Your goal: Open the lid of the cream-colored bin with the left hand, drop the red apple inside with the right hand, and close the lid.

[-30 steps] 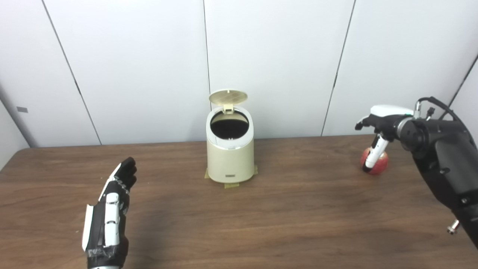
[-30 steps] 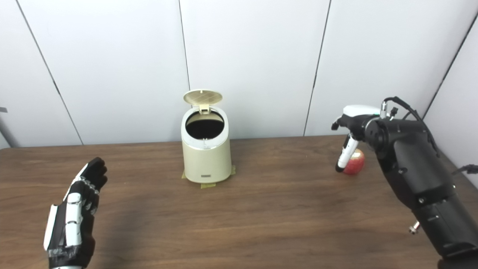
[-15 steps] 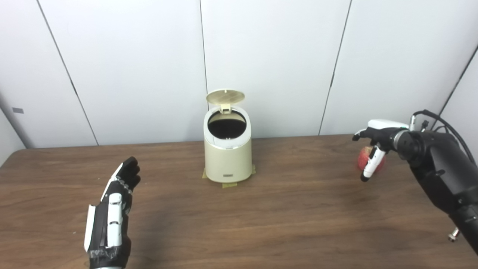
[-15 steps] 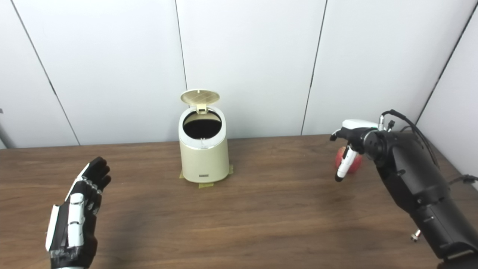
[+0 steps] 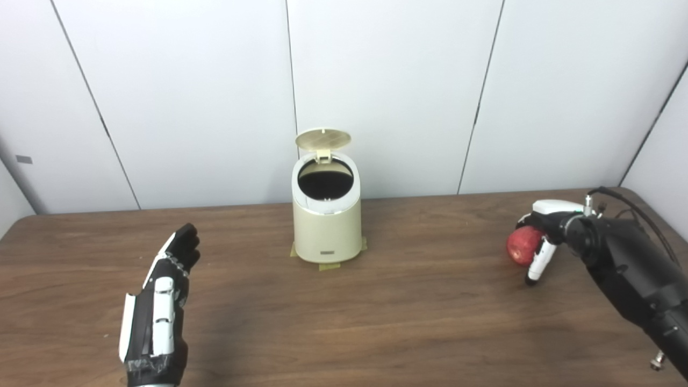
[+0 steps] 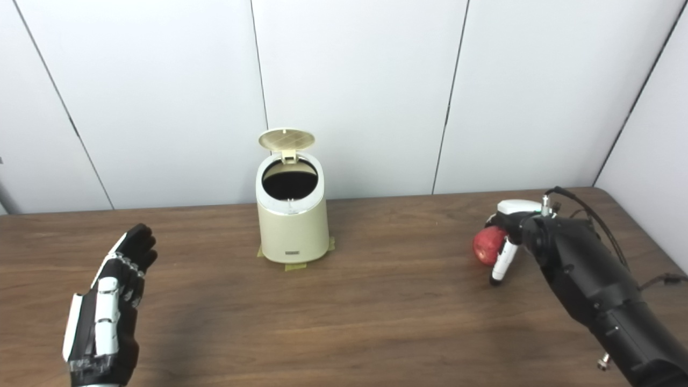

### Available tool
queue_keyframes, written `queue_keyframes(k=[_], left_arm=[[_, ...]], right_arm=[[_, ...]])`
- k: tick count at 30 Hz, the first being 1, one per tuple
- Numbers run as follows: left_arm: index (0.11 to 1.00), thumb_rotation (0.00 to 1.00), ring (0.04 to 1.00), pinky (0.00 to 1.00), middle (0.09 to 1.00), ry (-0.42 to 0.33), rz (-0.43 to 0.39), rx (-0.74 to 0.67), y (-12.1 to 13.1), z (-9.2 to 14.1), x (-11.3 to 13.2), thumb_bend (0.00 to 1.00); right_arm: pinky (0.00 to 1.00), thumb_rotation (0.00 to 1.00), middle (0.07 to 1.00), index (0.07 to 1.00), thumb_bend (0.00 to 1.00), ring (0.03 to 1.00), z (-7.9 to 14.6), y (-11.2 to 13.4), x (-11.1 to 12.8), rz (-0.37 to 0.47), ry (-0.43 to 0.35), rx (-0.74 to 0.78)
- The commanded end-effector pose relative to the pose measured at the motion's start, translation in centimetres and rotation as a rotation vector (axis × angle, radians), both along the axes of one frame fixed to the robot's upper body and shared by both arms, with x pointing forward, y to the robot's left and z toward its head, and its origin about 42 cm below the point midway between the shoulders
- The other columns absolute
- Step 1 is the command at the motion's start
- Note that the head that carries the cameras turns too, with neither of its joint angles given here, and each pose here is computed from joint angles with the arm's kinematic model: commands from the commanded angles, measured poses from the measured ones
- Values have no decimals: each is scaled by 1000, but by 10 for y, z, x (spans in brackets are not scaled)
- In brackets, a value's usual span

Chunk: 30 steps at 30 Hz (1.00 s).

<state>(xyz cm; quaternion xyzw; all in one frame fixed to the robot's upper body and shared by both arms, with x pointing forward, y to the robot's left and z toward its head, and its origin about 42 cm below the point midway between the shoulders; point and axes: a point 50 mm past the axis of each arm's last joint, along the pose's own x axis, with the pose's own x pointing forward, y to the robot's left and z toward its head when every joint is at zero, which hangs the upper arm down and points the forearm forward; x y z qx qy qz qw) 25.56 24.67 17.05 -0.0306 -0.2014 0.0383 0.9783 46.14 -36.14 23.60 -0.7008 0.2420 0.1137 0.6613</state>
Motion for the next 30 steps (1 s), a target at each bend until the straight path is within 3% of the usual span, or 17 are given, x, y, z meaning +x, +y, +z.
queue_keyframes(k=[1, 2, 7, 14, 19, 23, 30], left_arm=[[869, 900, 935, 942, 921, -50, 1, 3, -2, 11, -1, 246], [869, 900, 935, 942, 921, -51, 0, 3, -2, 11, -1, 246], [862, 891, 923, 926, 915, -53, 7, 8, -3, 11, -3, 243], [864, 899, 920, 928, 913, -59, 13, 9, -3, 11, -5, 239], [861, 917, 919, 918, 911, -50, 18, 20, -4, 10, -5, 239], [860, 924, 919, 912, 909, -52, 24, 30, -4, 8, -4, 229], [850, 899, 909, 897, 898, -56, 34, 31, -4, 8, -4, 230]], right_arm=[[829, 233, 944, 872, 942, 944, 32, -8, 10, 8, -77, -44], [850, 234, 949, 874, 943, 953, 31, -8, 10, 9, -72, -43], [684, 203, 938, 856, 945, 895, 29, -11, 10, 15, -68, -25], [604, 203, 881, 845, 922, 808, 26, -15, 8, 10, -82, -1], [607, 176, 913, 862, 927, 818, 26, -14, 8, 5, -89, 27], [632, 211, 930, 877, 939, 836, 26, -13, 10, 14, -84, 10], [627, 208, 915, 885, 932, 825, 25, -11, 14, 21, -84, 6]])
